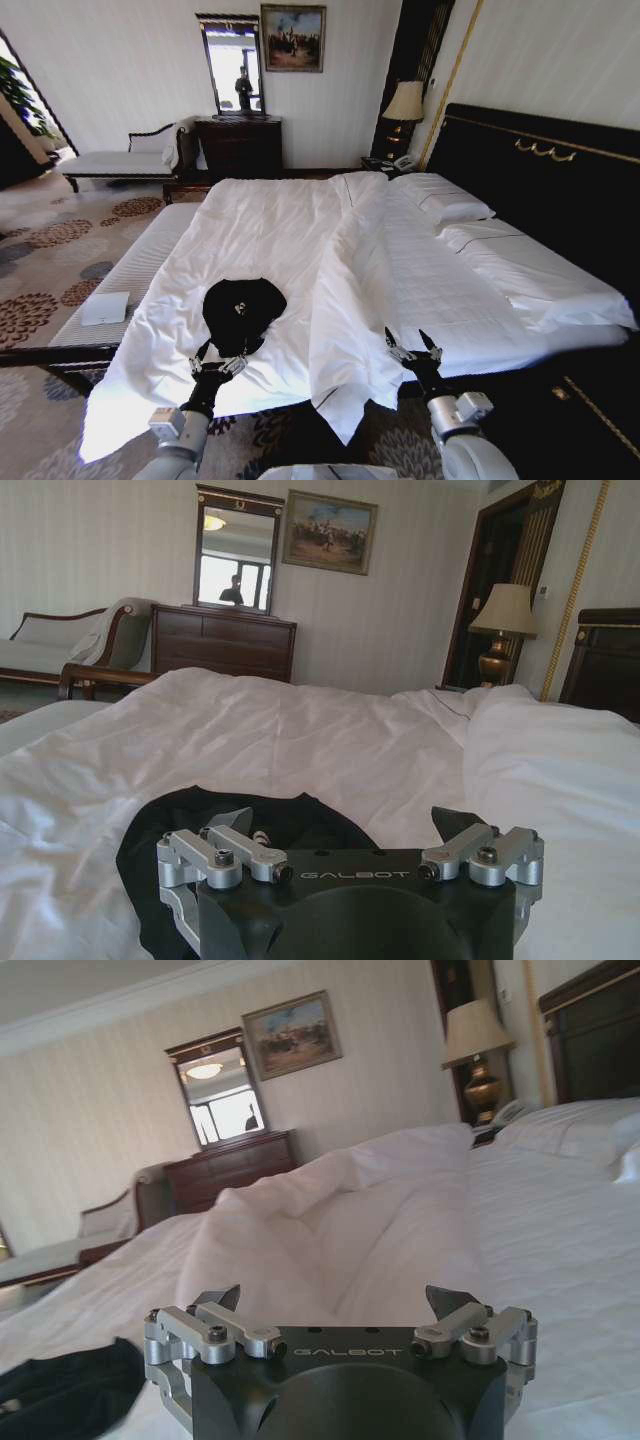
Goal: Fold the clothes on the bed.
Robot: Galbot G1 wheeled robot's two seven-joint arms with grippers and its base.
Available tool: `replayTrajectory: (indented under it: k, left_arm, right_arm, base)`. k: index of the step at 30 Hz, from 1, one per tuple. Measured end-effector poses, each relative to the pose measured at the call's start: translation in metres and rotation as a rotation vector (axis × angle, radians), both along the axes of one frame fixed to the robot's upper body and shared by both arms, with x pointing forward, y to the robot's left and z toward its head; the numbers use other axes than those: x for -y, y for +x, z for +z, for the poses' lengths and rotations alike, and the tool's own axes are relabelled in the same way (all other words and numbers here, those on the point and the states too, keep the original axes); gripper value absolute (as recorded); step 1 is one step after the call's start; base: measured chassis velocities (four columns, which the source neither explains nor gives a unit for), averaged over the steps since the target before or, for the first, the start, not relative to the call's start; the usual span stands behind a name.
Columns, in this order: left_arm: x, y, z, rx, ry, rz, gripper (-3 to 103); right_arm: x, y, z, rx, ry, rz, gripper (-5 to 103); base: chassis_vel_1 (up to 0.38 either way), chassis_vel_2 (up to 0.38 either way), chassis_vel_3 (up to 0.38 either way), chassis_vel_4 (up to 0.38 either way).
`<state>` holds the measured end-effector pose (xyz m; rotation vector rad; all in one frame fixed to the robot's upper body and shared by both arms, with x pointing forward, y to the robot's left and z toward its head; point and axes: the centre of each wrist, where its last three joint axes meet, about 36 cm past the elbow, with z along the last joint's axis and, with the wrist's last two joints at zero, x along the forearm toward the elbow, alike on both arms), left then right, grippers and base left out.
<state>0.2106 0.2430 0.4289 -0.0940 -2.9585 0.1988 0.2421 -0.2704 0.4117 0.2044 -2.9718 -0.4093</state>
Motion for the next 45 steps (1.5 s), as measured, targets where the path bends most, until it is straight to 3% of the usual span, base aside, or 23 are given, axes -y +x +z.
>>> replayTrajectory:
  k: [9,17,23,27,33,36,38,43,45]
  left_arm:
    - [-0.005,0.002,-0.002,-0.004,0.006,-0.002,100]
    - [-0.010,0.002,0.002,0.000,0.015,0.015,100]
    - [-0.011,0.001,0.004,0.001,0.013,0.023,100]
    - [-0.010,0.002,0.004,0.004,0.008,0.025,100]
    - [-0.009,0.002,0.003,0.003,0.005,0.027,100]
    - [-0.009,0.001,0.003,0.001,0.005,0.029,100]
    - [-0.009,0.001,0.003,0.001,0.004,0.029,100]
    - [-0.008,0.003,0.003,0.005,0.002,0.028,100]
    - [-0.008,0.003,0.003,0.004,0.002,0.028,100]
  right_arm:
    - [-0.009,0.012,0.004,0.043,0.014,0.176,100]
    - [0.001,0.046,-0.035,-0.020,-0.113,0.197,100]
    - [0.005,0.052,-0.046,-0.040,-0.127,0.190,99]
    - [-0.001,0.050,-0.045,-0.034,-0.117,0.195,79]
    - [-0.001,0.047,-0.044,-0.028,-0.118,0.191,62]
    - [-0.001,0.045,-0.042,-0.025,-0.121,0.187,46]
    - [-0.001,0.044,-0.042,-0.024,-0.121,0.186,46]
    - [-0.001,0.043,-0.042,-0.019,-0.120,0.178,19]
    - [-0.001,0.043,-0.041,-0.018,-0.121,0.177,19]
  base:
    - [0.000,0.000,0.000,0.000]
    - [0.000,0.000,0.000,0.000]
    - [0.000,0.000,0.000,0.000]
    - [0.000,0.000,0.000,0.000]
    - [0.000,0.000,0.000,0.000]
    - [0.000,0.000,0.000,0.000]
    - [0.000,0.000,0.000,0.000]
    - [0.000,0.000,0.000,0.000]
    - [0.000,0.000,0.000,0.000]
